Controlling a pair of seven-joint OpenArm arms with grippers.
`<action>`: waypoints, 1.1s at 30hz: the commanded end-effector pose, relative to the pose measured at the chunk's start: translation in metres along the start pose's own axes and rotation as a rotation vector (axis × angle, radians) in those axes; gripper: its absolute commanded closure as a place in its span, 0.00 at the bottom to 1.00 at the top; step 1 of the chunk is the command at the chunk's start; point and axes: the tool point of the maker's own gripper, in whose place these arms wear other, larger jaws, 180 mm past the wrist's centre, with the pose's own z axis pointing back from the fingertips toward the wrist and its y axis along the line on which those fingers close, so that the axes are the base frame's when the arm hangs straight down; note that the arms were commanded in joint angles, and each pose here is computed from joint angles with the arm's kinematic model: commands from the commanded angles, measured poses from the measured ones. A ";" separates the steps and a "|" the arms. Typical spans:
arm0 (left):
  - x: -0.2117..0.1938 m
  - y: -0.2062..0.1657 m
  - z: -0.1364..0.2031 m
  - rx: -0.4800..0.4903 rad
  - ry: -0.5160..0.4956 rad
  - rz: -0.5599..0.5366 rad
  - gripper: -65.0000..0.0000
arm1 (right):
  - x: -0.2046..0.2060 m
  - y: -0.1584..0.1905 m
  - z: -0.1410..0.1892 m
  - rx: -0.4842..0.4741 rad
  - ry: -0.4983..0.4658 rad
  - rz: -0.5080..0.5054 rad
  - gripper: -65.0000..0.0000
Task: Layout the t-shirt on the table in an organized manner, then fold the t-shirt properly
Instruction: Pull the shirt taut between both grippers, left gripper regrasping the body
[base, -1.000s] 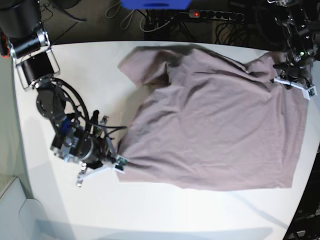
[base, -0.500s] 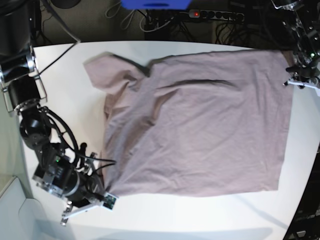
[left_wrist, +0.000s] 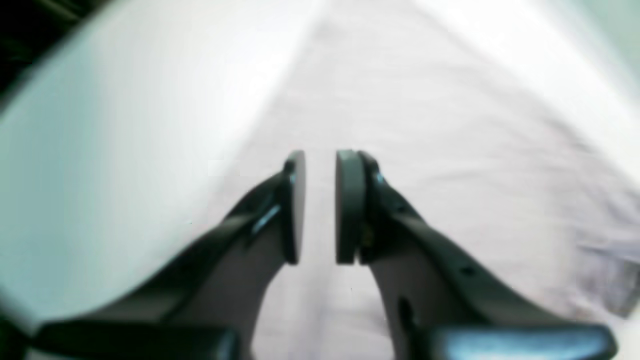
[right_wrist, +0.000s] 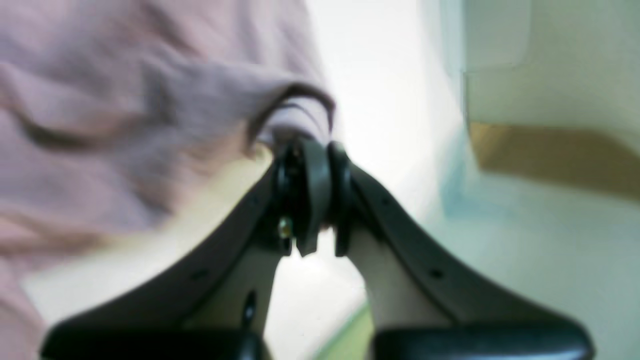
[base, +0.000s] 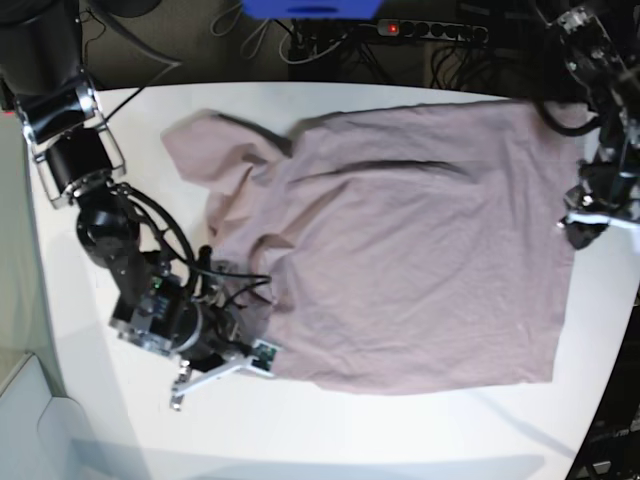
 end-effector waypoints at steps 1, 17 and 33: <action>0.001 -0.015 -0.008 -0.035 -0.001 0.022 0.84 | 0.007 -0.012 0.005 -0.034 -0.020 0.004 1.00; -0.130 0.013 -0.082 0.173 0.359 -0.200 0.99 | 0.031 0.008 -0.005 -0.097 0.017 0.037 1.00; -0.099 0.116 -0.069 0.348 0.325 -0.336 0.99 | 0.029 -0.064 0.016 -0.247 0.028 0.082 1.00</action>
